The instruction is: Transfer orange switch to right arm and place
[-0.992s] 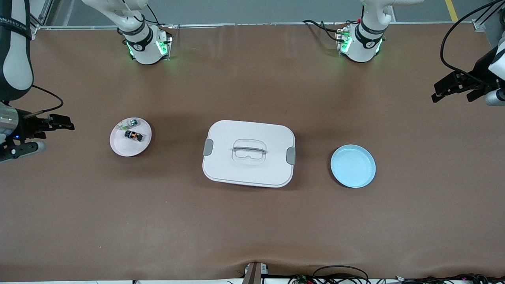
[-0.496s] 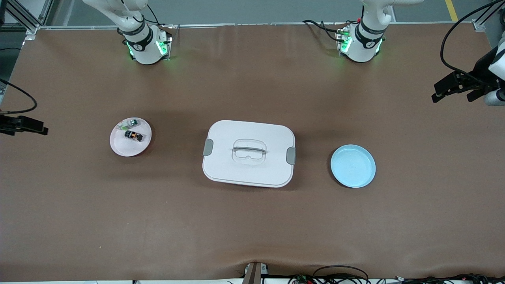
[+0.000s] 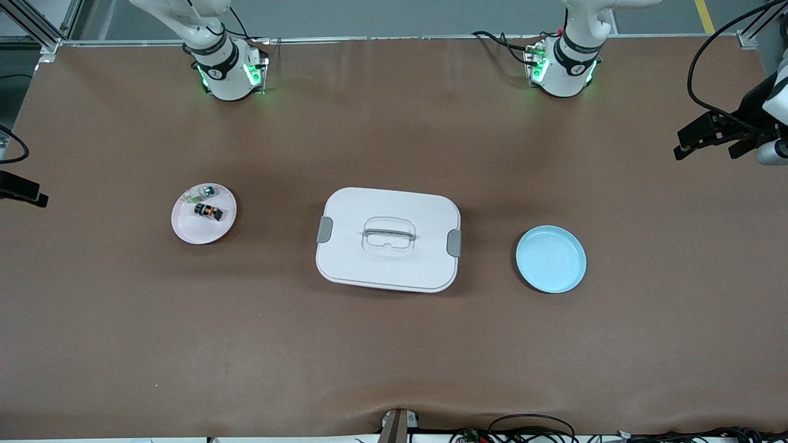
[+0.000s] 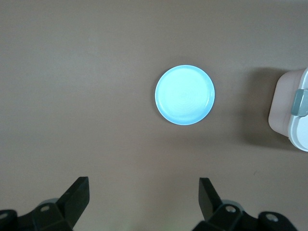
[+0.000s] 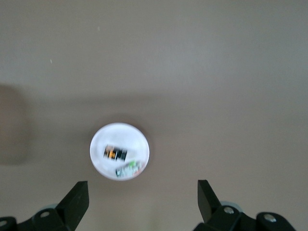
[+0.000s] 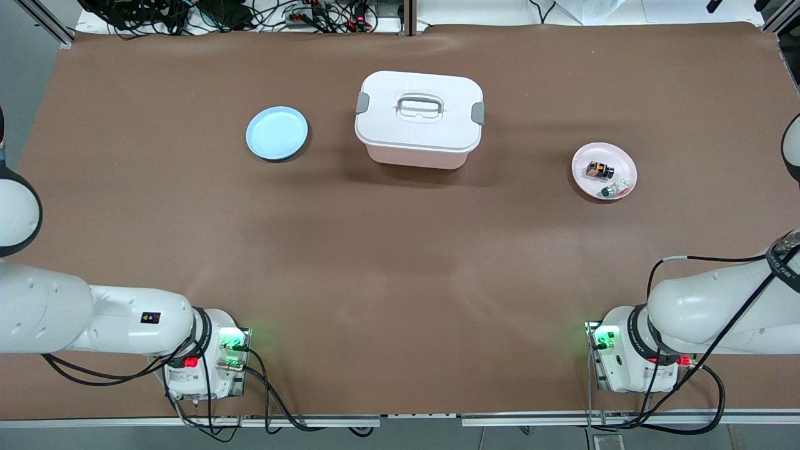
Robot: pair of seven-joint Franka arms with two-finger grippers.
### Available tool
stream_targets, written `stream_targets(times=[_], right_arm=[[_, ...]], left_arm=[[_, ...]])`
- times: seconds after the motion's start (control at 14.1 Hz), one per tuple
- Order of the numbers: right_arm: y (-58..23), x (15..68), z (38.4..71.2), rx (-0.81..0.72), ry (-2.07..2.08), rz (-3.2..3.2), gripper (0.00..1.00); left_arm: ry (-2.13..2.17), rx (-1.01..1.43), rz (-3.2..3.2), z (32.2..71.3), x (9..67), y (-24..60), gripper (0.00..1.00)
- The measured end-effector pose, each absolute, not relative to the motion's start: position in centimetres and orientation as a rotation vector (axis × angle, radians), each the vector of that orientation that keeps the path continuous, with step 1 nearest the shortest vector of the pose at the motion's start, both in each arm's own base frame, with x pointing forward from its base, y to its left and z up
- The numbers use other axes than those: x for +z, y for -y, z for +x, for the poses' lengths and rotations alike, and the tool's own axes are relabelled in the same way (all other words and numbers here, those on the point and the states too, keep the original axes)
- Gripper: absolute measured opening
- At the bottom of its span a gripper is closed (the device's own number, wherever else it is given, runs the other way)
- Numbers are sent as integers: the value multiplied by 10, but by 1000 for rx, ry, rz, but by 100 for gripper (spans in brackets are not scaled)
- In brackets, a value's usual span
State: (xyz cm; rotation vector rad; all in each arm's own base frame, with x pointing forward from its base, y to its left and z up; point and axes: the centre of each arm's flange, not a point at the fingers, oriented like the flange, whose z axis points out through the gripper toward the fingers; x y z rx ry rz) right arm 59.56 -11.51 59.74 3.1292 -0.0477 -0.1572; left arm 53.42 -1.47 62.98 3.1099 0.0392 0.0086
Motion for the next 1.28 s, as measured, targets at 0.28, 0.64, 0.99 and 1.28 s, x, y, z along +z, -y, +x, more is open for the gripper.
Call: stream_targets(times=[0.28,0.64,0.99,1.28], right_arm=[[115,604,588,-195,55,3148,100],[109,634,577,-126,51,3166,100],[109,639,568,-163,61,3187,100],[106,651,557,-177,59,3200,100]], left_arm=[[-40,8,3110,534,630,14,100],[-40,7,3110,534,630,14,100],[-40,5,3110,534,629,14,100],[-41,4,3110,534,629,14,100]])
